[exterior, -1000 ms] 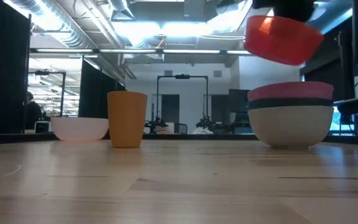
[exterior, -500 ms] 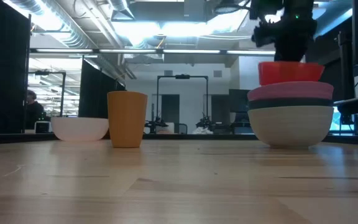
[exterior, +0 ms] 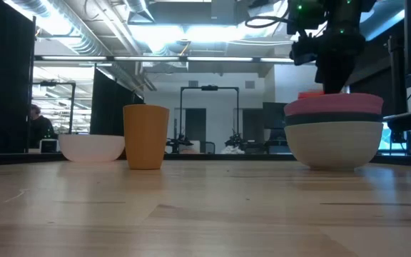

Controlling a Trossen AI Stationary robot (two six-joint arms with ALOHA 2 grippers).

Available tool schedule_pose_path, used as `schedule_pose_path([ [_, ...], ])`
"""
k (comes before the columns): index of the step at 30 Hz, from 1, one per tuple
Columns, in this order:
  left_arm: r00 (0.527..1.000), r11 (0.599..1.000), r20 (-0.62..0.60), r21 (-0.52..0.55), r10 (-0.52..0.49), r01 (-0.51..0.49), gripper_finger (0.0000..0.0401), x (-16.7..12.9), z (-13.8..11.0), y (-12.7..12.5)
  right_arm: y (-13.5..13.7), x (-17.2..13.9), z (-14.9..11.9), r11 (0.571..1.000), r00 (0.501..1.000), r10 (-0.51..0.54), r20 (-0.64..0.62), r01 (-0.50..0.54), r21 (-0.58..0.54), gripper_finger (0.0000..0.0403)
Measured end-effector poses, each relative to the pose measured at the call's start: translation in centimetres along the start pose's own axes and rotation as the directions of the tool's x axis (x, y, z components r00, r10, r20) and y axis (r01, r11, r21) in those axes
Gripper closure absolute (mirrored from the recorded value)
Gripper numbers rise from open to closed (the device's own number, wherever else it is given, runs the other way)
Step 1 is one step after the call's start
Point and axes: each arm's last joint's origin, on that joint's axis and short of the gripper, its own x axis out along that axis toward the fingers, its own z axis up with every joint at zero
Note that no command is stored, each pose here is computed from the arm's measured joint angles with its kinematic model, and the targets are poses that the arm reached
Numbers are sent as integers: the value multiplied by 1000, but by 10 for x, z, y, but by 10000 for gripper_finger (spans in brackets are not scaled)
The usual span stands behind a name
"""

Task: Nest bowls inside each other
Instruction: Stack the orange bowl on top of the pink bowl, then stack the orange cup on top of the yellow cup

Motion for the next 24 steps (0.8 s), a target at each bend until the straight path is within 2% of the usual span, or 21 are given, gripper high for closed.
schedule_pose_path([
  [13, 1000, 1000, -10, -6, -23, 23, 270, 3, 1, -1, -1, -12, 8, 998, 997, -57, 57, 58, -15, 225],
  [18, 957, 959, -142, 93, -253, 268, 270, 32, -3, -30, 6, -28, 17, 999, 991, -49, 123, 50, -8, 217],
  [22, 863, 890, -369, 165, -344, 425, 270, 72, -25, -73, 17, -31, 19, 998, 988, -27, 155, 37, -56, 217],
  [24, 833, 868, -409, 163, -374, 469, 270, 82, -33, -91, 20, -31, 19, 997, 987, -28, 159, 39, -71, 217],
])
